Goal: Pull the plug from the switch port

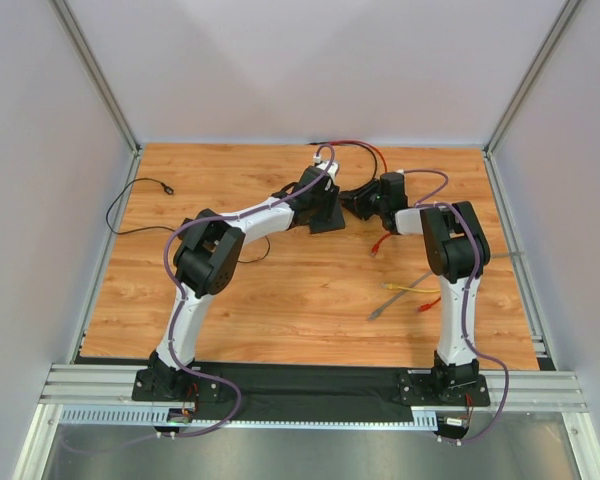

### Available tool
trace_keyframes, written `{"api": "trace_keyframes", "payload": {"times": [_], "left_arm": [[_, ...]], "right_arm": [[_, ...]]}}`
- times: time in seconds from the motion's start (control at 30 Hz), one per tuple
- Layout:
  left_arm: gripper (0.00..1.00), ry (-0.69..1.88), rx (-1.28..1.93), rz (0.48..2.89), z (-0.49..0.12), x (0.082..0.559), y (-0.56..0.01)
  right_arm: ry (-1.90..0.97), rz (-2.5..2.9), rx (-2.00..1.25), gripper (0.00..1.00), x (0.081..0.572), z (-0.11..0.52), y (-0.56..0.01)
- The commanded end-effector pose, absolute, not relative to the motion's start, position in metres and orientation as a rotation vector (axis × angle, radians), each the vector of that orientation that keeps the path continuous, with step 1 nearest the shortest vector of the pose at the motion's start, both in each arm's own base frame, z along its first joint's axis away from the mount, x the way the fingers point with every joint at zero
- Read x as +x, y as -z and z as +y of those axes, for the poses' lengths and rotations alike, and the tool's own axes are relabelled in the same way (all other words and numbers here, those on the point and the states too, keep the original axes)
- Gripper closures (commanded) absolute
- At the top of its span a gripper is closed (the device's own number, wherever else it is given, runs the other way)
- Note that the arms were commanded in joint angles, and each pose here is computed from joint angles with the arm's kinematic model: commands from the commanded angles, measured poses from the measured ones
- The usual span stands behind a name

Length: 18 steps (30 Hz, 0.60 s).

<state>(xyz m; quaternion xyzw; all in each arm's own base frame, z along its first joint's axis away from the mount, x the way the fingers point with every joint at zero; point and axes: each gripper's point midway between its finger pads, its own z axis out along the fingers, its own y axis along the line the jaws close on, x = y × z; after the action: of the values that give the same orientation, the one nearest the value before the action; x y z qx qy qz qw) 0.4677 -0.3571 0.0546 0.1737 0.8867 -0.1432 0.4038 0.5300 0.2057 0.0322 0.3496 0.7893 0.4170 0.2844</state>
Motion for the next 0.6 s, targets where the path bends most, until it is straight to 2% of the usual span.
{"api": "trace_keyframes", "payload": {"times": [0.0, 0.57], "left_arm": [[0.49, 0.393, 0.441, 2.218, -0.3651, 0.4697, -0.0660], [0.49, 0.393, 0.445, 2.218, -0.3647, 0.4700, -0.0660]], "right_arm": [[-1.131, 2.085, 0.966, 0.67, 0.5342, 0.2081, -0.0254], [-1.127, 2.109, 0.987, 0.69, 0.5351, 0.2094, -0.0185]]}}
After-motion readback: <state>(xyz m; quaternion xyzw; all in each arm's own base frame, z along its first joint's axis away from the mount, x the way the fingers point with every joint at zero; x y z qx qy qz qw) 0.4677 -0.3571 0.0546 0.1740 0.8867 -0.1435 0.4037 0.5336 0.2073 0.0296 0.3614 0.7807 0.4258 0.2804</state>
